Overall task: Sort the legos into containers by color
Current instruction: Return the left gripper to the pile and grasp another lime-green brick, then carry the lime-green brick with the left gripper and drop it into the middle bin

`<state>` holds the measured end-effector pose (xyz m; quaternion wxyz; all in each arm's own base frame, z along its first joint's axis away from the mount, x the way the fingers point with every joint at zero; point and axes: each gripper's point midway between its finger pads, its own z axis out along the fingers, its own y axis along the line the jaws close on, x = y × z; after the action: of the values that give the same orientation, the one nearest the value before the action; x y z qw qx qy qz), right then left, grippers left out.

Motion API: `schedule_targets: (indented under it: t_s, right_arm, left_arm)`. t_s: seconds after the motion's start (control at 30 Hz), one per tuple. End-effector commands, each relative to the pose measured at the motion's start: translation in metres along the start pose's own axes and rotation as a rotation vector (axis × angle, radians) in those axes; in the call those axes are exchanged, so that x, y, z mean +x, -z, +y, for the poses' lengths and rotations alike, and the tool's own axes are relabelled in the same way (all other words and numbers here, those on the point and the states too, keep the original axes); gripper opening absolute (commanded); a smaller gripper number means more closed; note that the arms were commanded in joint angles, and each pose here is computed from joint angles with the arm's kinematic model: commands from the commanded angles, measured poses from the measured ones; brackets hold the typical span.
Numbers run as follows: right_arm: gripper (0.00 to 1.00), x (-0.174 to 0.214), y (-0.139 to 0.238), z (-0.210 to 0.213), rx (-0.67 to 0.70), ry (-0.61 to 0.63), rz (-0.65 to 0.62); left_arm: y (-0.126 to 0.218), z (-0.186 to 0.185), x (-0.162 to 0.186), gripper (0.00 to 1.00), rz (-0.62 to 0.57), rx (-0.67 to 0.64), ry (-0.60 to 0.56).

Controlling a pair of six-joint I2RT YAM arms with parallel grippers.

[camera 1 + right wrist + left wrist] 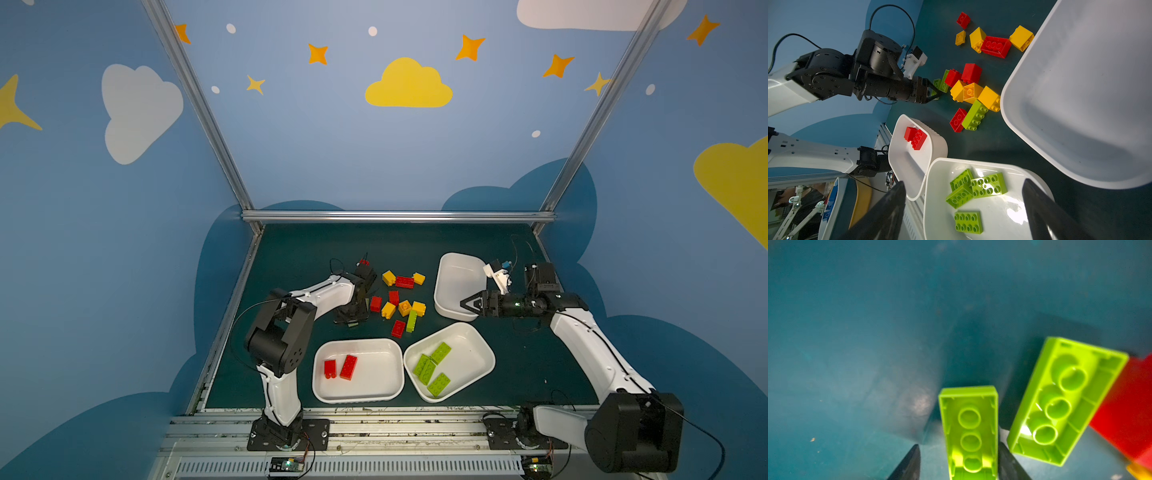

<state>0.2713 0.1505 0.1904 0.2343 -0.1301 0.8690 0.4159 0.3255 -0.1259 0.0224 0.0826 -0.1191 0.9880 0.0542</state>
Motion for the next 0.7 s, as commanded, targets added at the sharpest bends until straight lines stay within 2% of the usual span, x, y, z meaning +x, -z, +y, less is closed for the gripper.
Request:
schedule_targets:
  t_s: [0.0, 0.3, 0.4, 0.53, 0.67]
  right_arm:
    - [0.86, -0.002, 0.0, 0.002, -0.013, 0.007, -0.003]
    - [0.86, -0.002, 0.0, 0.001, -0.013, 0.004, -0.001]
    - [0.86, -0.002, 0.0, 0.001, -0.012, 0.006, -0.004]
    - [0.86, -0.004, 0.0, 0.002, -0.013, 0.007, -0.006]
    - [0.86, -0.008, 0.0, 0.004, -0.025, 0.008, -0.011]
  left_arm:
    - [0.0, 0.001, -0.007, 0.54, -0.005, -0.006, -0.013]
    - [-0.01, -0.004, -0.01, 0.44, 0.012, 0.023, -0.026]
    - [-0.009, -0.003, -0.01, 0.33, 0.009, 0.023, -0.033]
    - [0.007, -0.002, -0.017, 0.27, -0.025, 0.029, -0.056]
    - [0.046, -0.011, -0.026, 0.27, -0.085, 0.101, -0.119]
